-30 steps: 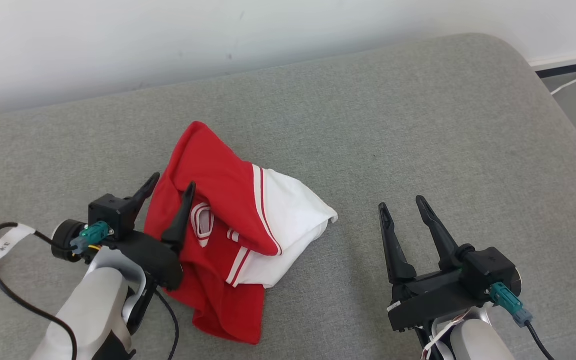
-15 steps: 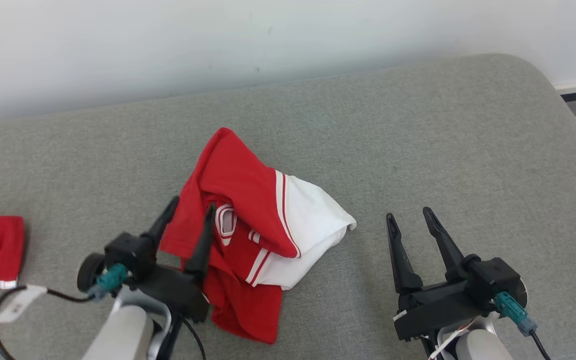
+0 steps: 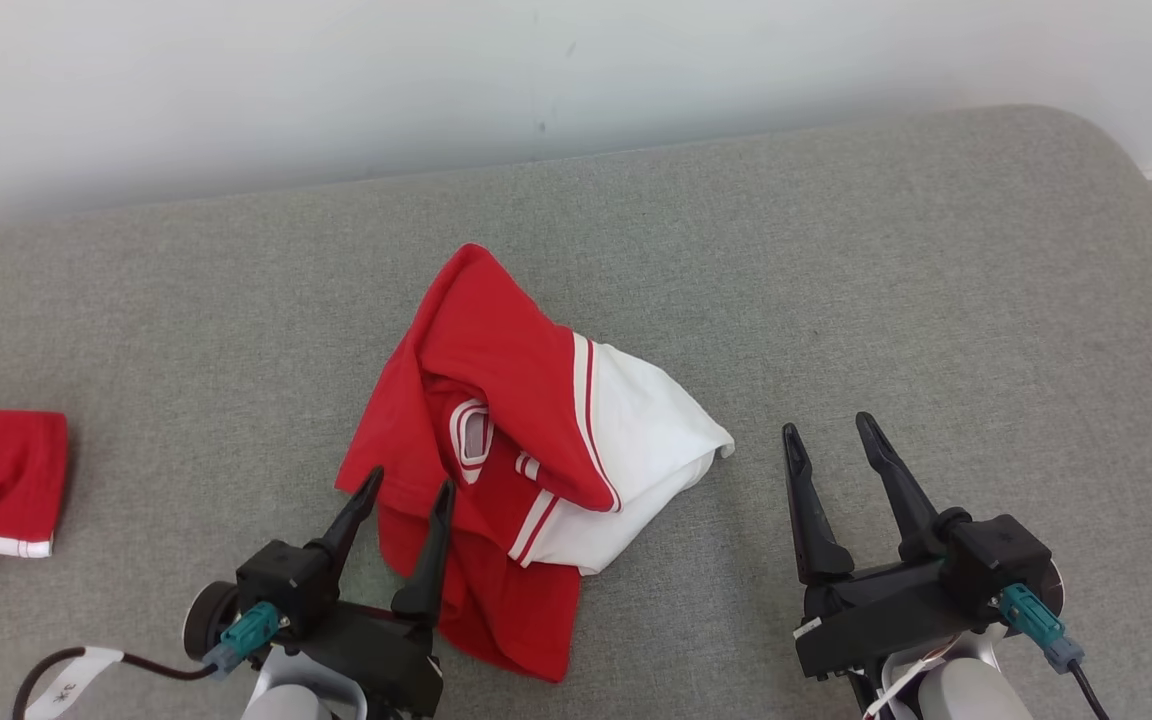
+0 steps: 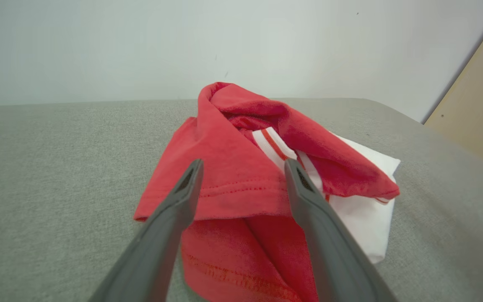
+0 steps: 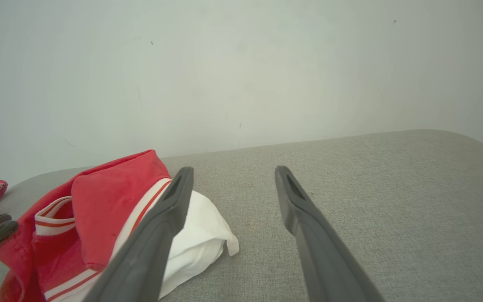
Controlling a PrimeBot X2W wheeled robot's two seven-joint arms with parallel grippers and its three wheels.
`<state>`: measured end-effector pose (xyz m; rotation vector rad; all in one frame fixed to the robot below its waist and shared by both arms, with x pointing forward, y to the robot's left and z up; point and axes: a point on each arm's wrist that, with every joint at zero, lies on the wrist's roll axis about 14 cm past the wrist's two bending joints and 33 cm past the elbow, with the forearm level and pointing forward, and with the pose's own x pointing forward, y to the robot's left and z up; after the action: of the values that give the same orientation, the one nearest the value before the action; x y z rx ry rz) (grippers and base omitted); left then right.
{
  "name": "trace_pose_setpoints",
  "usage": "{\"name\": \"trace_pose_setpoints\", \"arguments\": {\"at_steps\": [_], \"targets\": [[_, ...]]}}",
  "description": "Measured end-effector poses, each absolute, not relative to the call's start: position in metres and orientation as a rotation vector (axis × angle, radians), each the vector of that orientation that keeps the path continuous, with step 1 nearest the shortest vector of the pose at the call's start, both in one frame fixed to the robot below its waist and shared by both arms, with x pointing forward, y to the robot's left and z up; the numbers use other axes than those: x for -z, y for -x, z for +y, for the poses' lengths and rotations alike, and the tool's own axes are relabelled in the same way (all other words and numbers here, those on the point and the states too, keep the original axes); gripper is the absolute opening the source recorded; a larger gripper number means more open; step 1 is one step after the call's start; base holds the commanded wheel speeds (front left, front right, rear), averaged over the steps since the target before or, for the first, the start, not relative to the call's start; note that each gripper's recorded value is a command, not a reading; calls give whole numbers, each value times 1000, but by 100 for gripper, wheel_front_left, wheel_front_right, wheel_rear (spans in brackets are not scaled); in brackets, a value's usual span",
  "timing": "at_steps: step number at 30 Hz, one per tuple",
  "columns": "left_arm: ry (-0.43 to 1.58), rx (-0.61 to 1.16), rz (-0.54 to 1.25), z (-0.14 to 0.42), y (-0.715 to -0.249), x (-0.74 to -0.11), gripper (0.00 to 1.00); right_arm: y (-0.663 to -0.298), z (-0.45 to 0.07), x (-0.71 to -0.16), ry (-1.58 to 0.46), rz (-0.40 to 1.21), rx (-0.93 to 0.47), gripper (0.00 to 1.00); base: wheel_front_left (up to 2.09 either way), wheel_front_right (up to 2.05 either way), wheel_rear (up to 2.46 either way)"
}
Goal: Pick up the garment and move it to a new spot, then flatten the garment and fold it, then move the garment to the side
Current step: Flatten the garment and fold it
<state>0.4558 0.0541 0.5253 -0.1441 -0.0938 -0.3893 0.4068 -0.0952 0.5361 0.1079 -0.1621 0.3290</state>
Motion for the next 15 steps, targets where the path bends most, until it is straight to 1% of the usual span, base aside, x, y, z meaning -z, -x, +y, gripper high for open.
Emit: {"name": "trace_pose_setpoints", "arguments": {"at_steps": [15], "targets": [[189,399,-2,41,-430,-498,100,-406,-94,-536,-113,-162,-330,100,0,0,0]]}}
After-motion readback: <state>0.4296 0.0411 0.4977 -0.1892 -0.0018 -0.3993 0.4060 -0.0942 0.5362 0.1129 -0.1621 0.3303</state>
